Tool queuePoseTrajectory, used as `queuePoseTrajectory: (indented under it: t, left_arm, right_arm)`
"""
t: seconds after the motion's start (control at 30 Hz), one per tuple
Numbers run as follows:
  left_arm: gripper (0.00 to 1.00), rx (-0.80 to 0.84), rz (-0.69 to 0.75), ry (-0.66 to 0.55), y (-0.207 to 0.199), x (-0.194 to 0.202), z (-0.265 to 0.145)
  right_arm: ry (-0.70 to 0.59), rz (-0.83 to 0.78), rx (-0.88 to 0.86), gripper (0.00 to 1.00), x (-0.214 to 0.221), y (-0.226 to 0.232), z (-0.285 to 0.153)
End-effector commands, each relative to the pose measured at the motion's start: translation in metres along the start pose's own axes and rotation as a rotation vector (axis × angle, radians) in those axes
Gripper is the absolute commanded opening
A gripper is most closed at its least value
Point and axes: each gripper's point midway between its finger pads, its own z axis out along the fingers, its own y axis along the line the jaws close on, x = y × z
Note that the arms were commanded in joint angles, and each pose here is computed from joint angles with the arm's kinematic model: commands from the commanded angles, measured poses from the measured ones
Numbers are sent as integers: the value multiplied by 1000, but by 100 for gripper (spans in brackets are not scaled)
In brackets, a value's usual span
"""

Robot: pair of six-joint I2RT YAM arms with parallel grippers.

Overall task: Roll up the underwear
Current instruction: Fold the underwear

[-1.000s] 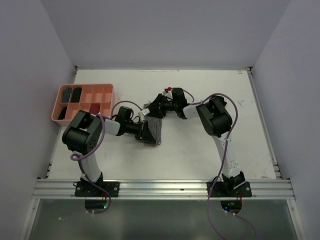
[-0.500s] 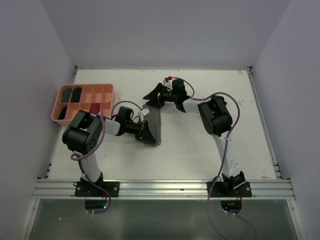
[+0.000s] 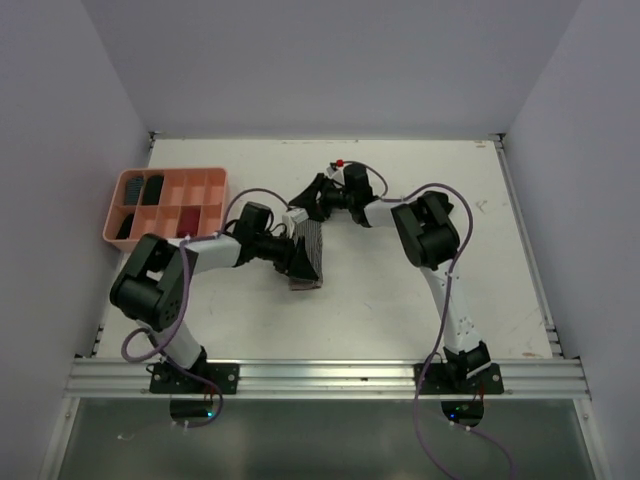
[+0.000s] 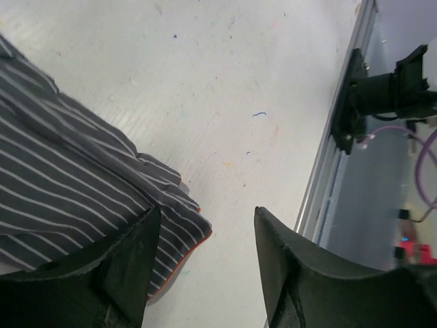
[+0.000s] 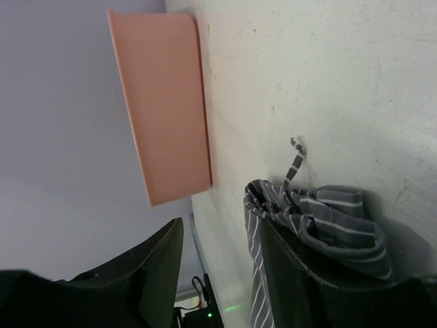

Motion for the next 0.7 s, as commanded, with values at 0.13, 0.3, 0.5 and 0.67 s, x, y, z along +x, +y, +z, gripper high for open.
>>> queuePoseTrajectory:
  t: [0.13, 0.3, 0.5, 0.67]
  left_arm:
    - [66, -155, 385, -51, -51, -55, -27]
    - [64, -343, 704, 37, -42, -64, -64]
    - [54, -482, 1167, 207, -7, -18, -91]
    - [51, -455, 1339, 212, -6, -6, -78]
  right_arm:
    - [-4, -161, -160, 53, 0, 116, -38]
    - [47, -269, -136, 53, 17, 139, -60]
    - [198, -322, 44, 40, 73, 96, -90]
    - [367, -313, 131, 31, 130, 57, -97]
